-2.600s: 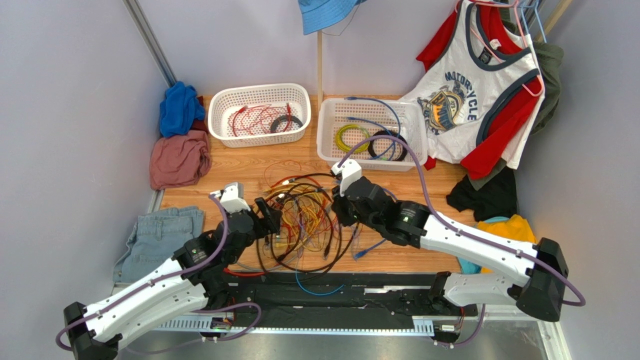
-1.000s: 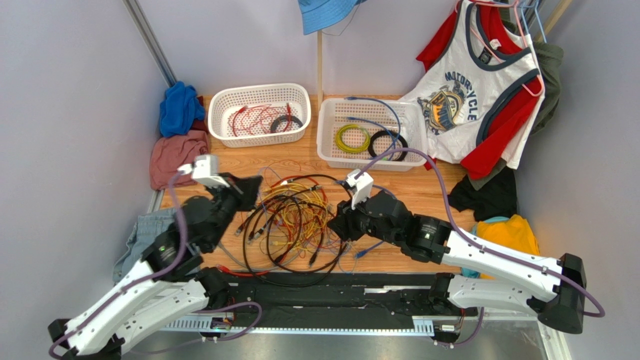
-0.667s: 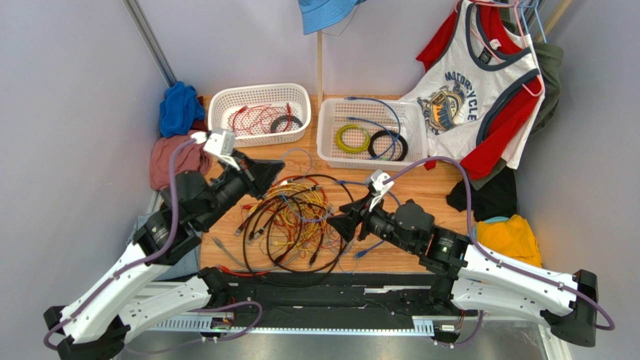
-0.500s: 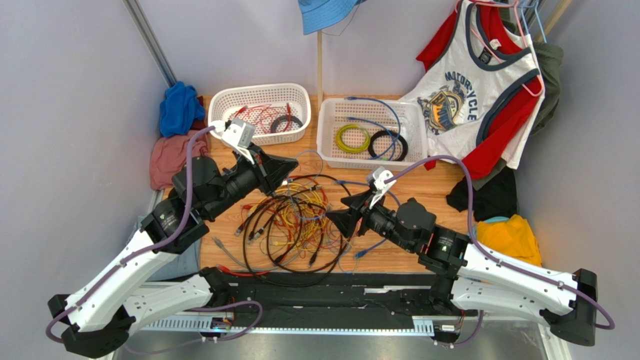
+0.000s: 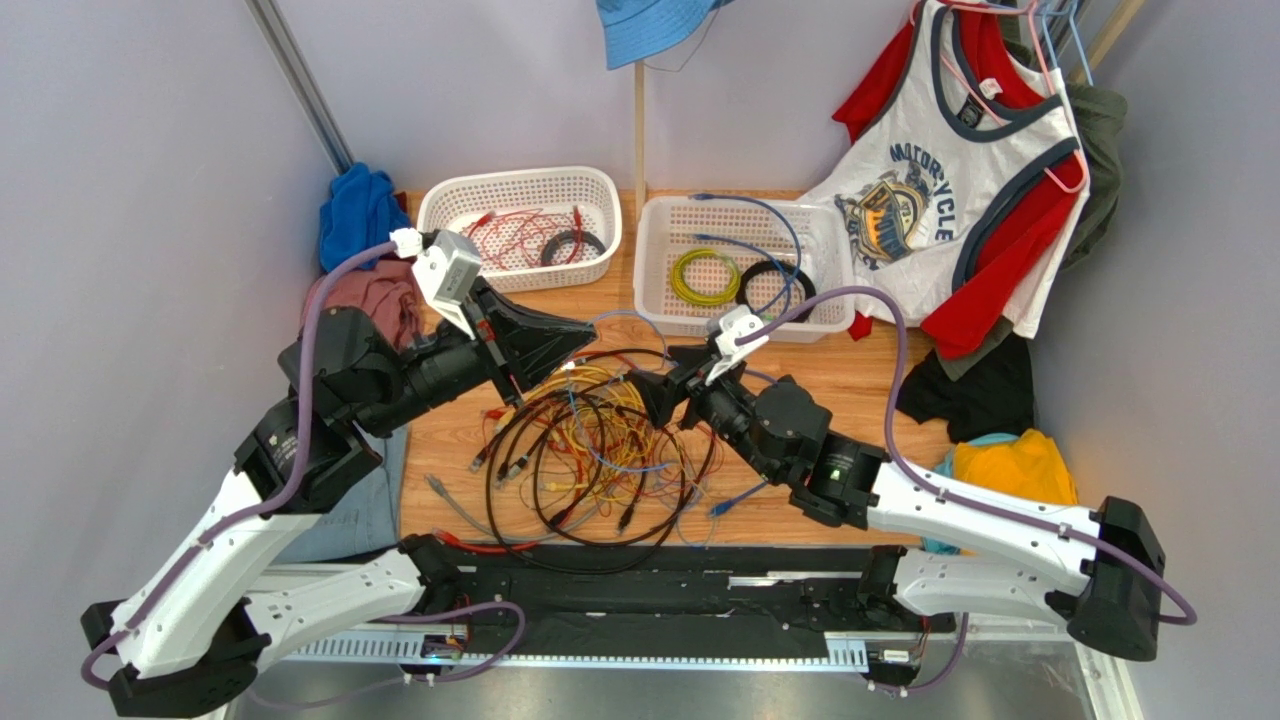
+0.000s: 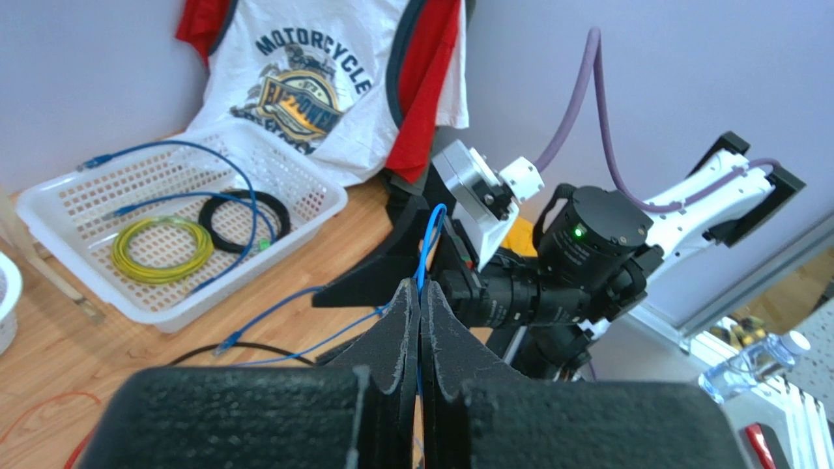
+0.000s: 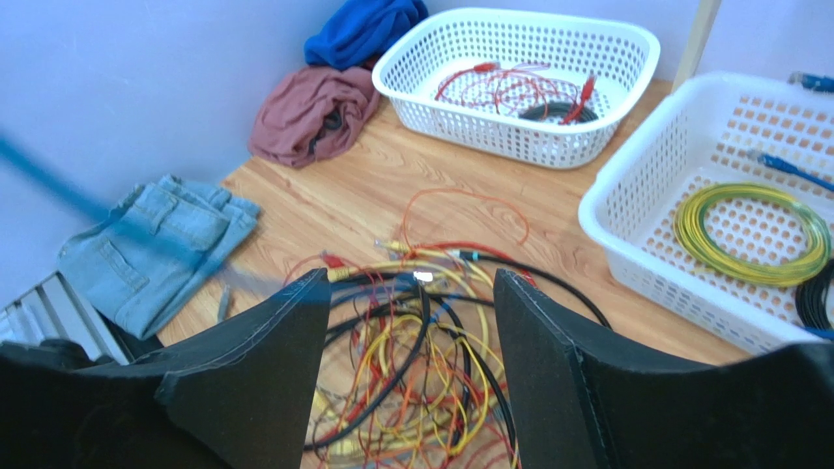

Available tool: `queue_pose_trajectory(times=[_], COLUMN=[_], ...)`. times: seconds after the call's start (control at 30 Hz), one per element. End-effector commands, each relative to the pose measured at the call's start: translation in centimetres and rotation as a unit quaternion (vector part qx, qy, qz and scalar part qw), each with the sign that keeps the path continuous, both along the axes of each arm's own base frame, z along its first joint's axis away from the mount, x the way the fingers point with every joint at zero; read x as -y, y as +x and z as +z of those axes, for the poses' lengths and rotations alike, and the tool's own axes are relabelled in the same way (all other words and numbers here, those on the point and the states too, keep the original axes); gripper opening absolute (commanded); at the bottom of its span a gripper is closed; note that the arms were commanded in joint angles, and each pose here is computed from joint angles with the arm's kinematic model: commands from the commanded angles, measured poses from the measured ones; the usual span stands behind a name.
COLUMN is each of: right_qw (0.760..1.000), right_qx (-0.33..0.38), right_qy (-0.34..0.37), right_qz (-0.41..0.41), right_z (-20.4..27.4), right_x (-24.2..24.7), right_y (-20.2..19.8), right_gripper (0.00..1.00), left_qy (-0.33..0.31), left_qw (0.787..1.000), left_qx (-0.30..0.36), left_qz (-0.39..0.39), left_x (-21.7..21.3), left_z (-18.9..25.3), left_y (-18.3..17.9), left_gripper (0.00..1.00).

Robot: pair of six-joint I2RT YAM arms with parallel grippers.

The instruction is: Untangle the cables

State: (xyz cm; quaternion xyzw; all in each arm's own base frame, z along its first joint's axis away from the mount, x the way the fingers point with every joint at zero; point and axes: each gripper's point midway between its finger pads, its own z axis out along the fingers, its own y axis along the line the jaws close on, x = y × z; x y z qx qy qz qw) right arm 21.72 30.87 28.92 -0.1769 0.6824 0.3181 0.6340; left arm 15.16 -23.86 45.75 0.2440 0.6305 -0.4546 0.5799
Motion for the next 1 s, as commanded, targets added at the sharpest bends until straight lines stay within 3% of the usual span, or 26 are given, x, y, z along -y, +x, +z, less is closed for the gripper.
queue_pose_trajectory(times=[0.0, 0.1, 0.17, 0.27, 0.3, 0.43, 0.5, 0.53, 0.57, 0.67, 0.77, 0.97], right_qw=[0.996, 0.996, 0.996, 0.995, 0.994, 0.995, 0.995, 0.995, 0.994, 0.991, 0.987, 0.973], right_qx=[0.048, 0.048, 0.048, 0.037, 0.033, 0.022, 0.012, 0.009, 0.007, 0.005, -0.021, -0.038], right_qy=[0.067, 0.065, 0.069, 0.065, 0.073, 0.058, 0.036, 0.021, 0.015, 0.015, 0.023, 0.054], right_qz=[-0.026, -0.043, -0.042, -0.061, -0.072, -0.079, -0.094, -0.101, -0.104, -0.133, -0.157, -0.219], right_z=[5.8, 5.9, 6.0, 5.8, 6.5, 8.0, 10.0, 10.5, 11.9, 14.8, 15.6, 19.2], right_x=[-0.7, -1.1, -1.3, -0.4, 0.4, 1.7, 2.7, 3.2, 3.8, 6.0, 8.1, 12.5], right_y=[1.5, 2.5, 2.7, 3.0, 3.0, 2.7, 2.9, 3.0, 3.0, 4.4, 6.9, 13.2], right_gripper=[0.66, 0.65, 0.58, 0.03, 0.0, 0.0, 0.0, 0.0, 0.0, 0.0, 0.0, 0.0], left_qy=[0.009, 0.008, 0.009, 0.012, 0.014, 0.03, 0.06, 0.071, 0.097, 0.129, 0.132, 0.112], left_qw=[0.999, 0.999, 0.999, 1.0, 1.0, 0.995, 0.984, 0.978, 0.967, 0.941, 0.928, 0.92], left_qx=[-0.004, -0.007, -0.01, -0.014, -0.016, -0.059, -0.1, -0.114, -0.137, -0.189, -0.218, -0.25], left_qz=[-0.034, -0.042, -0.039, -0.016, -0.007, 0.076, 0.137, 0.157, 0.19, 0.249, 0.273, 0.281], left_x=[0.6, 0.7, 0.5, -0.4, -0.6, -1.7, -2.2, -2.4, -2.6, -3.2, -3.3, -3.6], left_z=[-0.9, -1.2, -1.6, -2.4, -2.8, -6.6, -10.6, -12.0, -14.9, -20.0, -23.2, -27.2], left_y=[-1.0, -1.4, -1.5, -1.2, -1.0, 1.7, 3.9, 4.6, 5.8, 7.4, 7.9, 7.4], left_gripper=[0.0, 0.0, 0.0, 0.0, 0.0, 0.05, 0.22, 0.35, 0.56, 0.85, 0.91, 0.88])
